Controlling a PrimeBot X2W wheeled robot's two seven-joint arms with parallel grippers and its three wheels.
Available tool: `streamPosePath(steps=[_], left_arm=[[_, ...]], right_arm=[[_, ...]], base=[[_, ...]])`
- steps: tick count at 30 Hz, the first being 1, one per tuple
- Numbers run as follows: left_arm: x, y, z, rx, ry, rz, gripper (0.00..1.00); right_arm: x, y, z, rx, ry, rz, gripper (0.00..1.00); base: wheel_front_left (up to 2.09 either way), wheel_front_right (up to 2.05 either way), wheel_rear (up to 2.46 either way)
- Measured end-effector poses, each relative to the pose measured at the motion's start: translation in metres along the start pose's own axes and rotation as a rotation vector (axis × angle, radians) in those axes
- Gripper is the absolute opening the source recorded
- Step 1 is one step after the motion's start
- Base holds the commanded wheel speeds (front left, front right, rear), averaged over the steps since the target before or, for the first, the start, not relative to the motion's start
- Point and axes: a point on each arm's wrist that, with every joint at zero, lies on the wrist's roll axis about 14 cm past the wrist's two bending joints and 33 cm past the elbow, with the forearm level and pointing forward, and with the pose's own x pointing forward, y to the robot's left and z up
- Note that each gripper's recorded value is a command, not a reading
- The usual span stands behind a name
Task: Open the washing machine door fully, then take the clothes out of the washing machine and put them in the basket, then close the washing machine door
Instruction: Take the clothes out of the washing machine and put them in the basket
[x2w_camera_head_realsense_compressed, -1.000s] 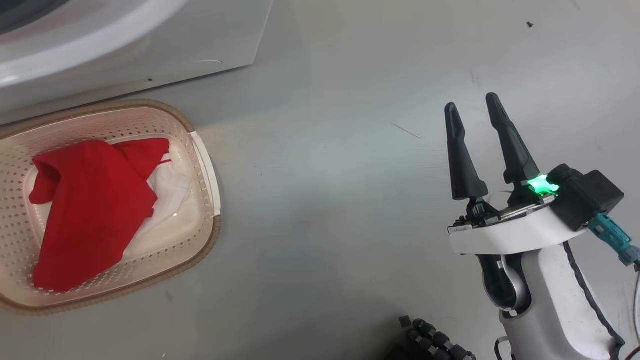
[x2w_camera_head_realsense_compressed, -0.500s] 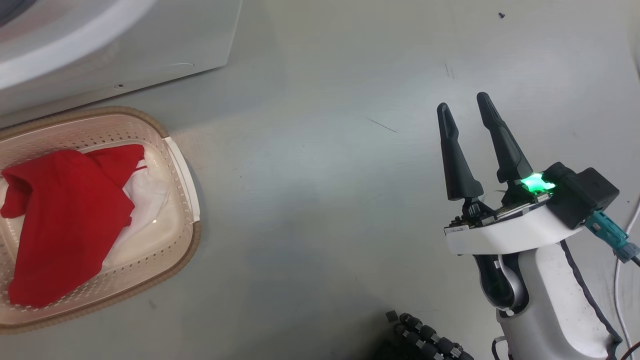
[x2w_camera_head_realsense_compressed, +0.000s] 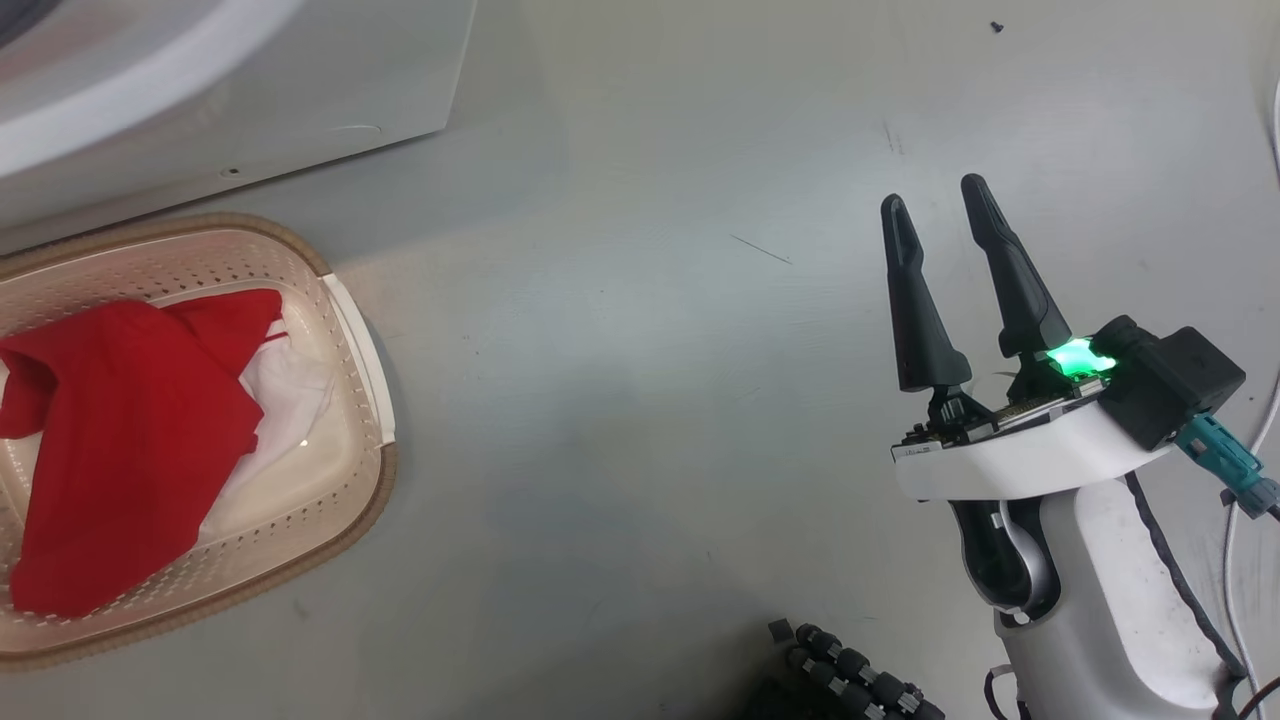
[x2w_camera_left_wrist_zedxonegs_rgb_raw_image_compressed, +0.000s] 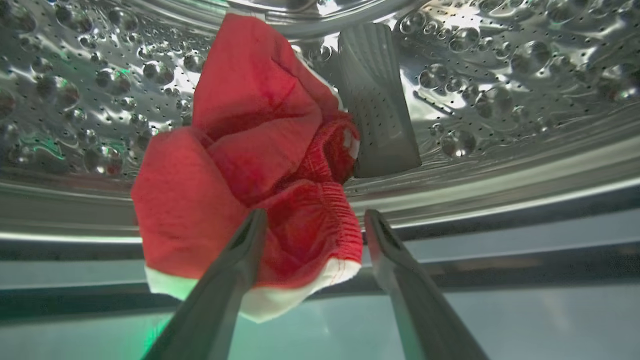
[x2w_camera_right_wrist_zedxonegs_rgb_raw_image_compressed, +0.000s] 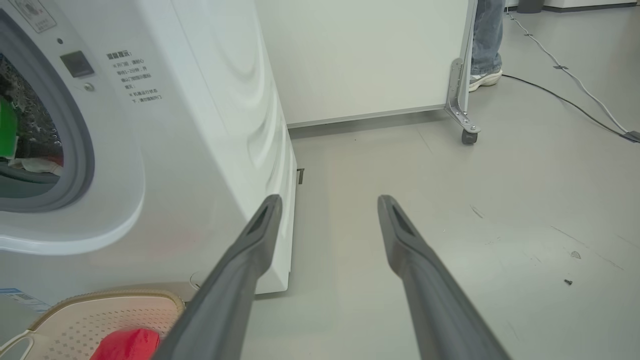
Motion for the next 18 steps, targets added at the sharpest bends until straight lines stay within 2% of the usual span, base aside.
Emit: streamPosePath(steps=[1, 4, 7, 8, 18], left_arm=[[0.001, 0.0, -0.004, -0.001, 0.018, 0.001, 0.97], [0.002, 0.001, -0.01, -0.006, 0.058, 0.002, 0.73], [0.003, -0.001, -0.011, -0.011, 0.075, -0.002, 0.26], [0.003, -0.002, -0.012, -0.012, 0.081, -0.003, 0.0], [0.006, 0.0, -0.018, -0.042, 0.111, -0.002, 0.0]], right_arm=[[0.001, 0.0, 0.0, -0.001, -0.001, 0.001, 1.0], [0.001, 0.0, 0.0, 0.004, 0.0, -0.001, 1.0], [0.001, 0.0, -0.001, 0.006, 0.002, -0.002, 1.0], [0.001, -0.001, -0.001, 0.006, 0.003, -0.002, 1.0], [0.003, -0.003, -0.003, 0.003, 0.004, -0.006, 1.0]], base=[[0.0, 0.0, 0.0], [0.0, 0.0, 0.0], [0.0, 0.0, 0.0], [0.0, 0.0, 0.0], [0.0, 0.0, 0.0]])
